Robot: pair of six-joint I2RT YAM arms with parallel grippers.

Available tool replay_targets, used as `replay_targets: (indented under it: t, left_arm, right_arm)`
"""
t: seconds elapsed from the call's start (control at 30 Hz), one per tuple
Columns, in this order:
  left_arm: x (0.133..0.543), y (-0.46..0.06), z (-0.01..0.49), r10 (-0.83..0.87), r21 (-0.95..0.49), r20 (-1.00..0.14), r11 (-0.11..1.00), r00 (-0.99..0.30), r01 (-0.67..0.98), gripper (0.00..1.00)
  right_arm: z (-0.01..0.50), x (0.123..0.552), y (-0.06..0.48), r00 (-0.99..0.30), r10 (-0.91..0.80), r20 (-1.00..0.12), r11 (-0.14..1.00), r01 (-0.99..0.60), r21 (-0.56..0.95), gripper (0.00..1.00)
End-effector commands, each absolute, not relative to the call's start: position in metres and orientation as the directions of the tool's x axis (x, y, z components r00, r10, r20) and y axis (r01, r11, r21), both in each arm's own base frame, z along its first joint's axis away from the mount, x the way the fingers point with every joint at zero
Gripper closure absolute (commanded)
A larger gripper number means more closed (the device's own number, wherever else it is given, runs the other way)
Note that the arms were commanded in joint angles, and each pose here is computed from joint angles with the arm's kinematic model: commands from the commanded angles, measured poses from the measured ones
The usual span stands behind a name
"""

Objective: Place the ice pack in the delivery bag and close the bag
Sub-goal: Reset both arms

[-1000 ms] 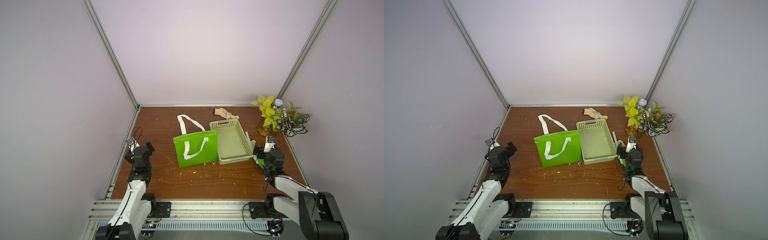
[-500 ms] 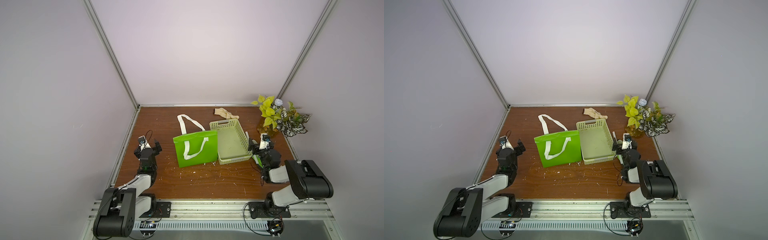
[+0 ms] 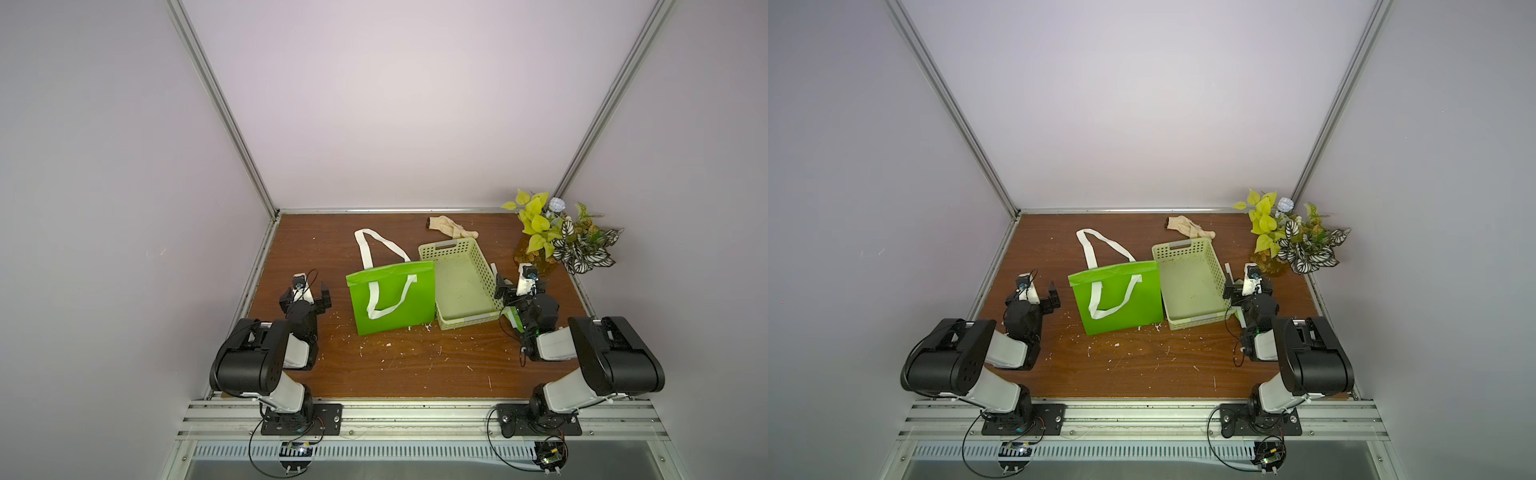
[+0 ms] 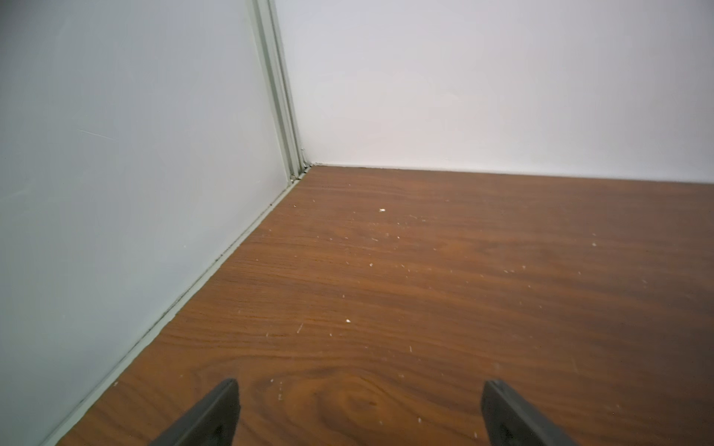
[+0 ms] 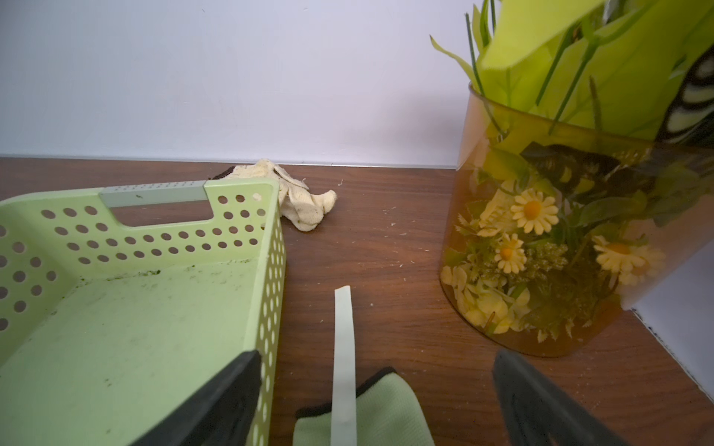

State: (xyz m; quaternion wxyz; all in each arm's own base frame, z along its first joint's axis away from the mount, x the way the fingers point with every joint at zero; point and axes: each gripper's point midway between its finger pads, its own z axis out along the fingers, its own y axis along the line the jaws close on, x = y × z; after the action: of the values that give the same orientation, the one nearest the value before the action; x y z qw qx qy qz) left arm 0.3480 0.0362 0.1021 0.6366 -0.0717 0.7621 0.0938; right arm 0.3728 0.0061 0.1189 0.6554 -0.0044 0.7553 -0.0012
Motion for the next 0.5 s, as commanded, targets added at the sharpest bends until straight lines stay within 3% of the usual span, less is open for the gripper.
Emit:
replay_targets:
  t: [0.0,0.47]
  left_arm:
    - [0.3653,0.0326,0.1268,0.021,0.043,-0.995,0.973,-0.097,-0.225,0.0]
    - [0.3635,0.0332,0.1279,0.019,0.039,-0.995,0.974,-0.093,-0.224,0.0]
  right_arm:
    - [0.1234,0.376,0.0038,-0.131,-0.019,-0.991,1.0,0.014,-0.021,0.01]
    - [0.1232,0.3757,0.0042,-0.131,-0.018,-0.991,1.0,0.012,-0.02,0.0]
